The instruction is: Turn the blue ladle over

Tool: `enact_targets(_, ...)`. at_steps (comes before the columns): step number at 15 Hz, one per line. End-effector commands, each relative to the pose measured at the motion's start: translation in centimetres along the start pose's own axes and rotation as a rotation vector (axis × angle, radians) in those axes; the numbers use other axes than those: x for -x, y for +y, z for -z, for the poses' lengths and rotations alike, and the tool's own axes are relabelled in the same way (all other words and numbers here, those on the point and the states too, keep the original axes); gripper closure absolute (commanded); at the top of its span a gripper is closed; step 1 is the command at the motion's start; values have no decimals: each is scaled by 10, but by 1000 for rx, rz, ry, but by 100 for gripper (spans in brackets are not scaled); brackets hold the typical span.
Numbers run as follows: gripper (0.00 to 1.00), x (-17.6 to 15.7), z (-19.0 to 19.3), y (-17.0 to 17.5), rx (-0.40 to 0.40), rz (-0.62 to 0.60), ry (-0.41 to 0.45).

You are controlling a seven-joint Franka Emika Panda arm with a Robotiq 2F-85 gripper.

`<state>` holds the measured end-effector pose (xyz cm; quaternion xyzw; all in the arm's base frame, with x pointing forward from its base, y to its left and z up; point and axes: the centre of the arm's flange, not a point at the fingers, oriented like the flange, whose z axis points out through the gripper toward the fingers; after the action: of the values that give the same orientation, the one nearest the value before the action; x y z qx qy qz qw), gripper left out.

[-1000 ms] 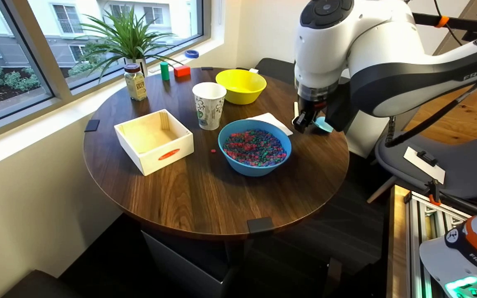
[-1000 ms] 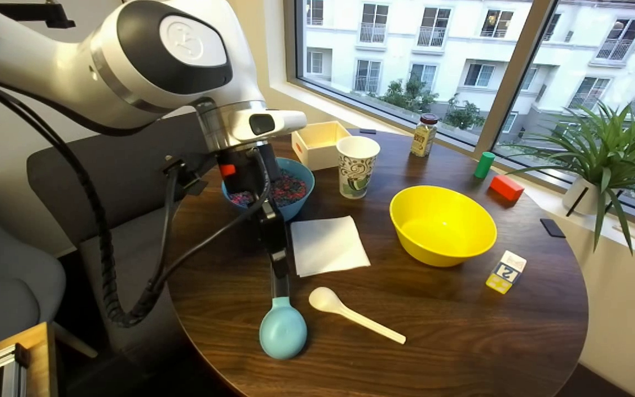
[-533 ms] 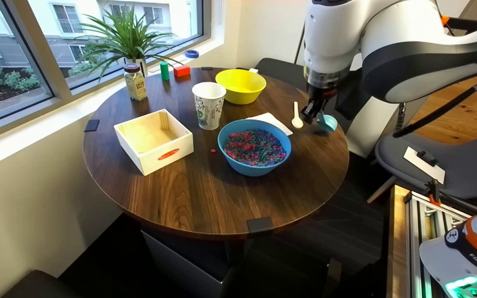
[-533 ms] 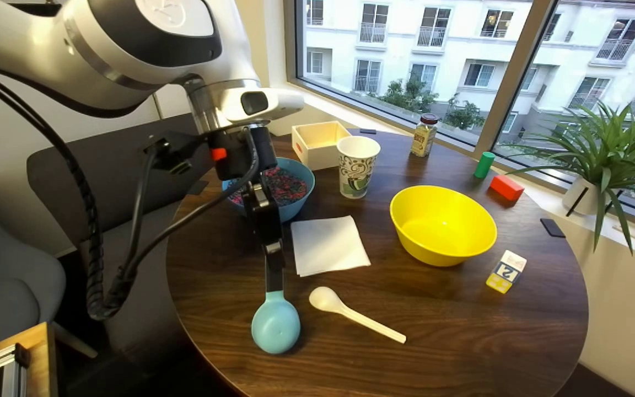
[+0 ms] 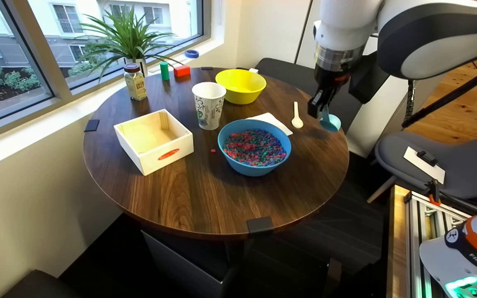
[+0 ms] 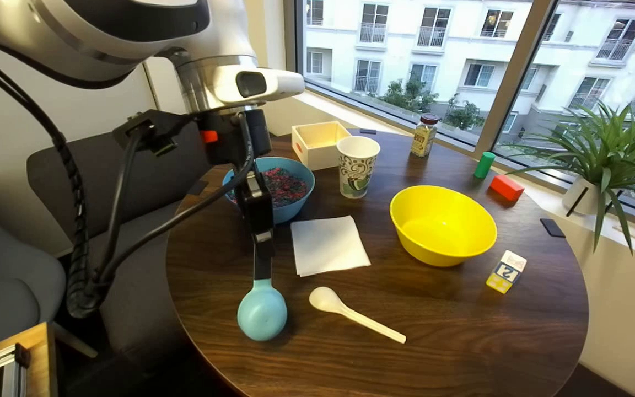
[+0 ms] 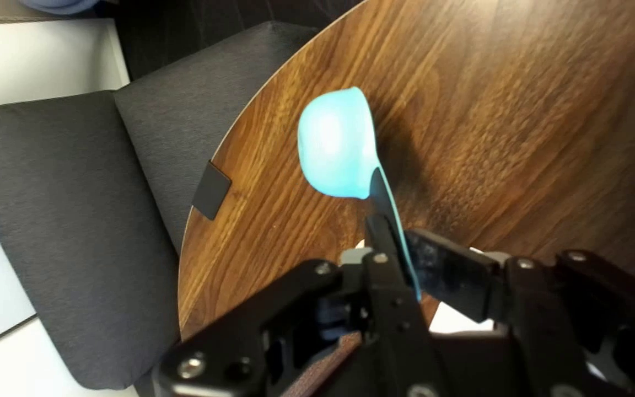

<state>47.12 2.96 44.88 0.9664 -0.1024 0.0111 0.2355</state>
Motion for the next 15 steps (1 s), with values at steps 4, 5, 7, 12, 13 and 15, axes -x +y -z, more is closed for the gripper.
enact_targets(4,97,14,26,45,-258,-9,5)
enact_targets(5,97,14,29,52,-294,-17,16)
enact_targets(7,97,16,30,62,-365,-29,28)
enact_targets(12,97,18,7,81,-547,-94,20)
enact_targets(13,97,18,1,84,-568,-109,17)
enact_targets(15,97,20,-9,86,-615,-122,14)
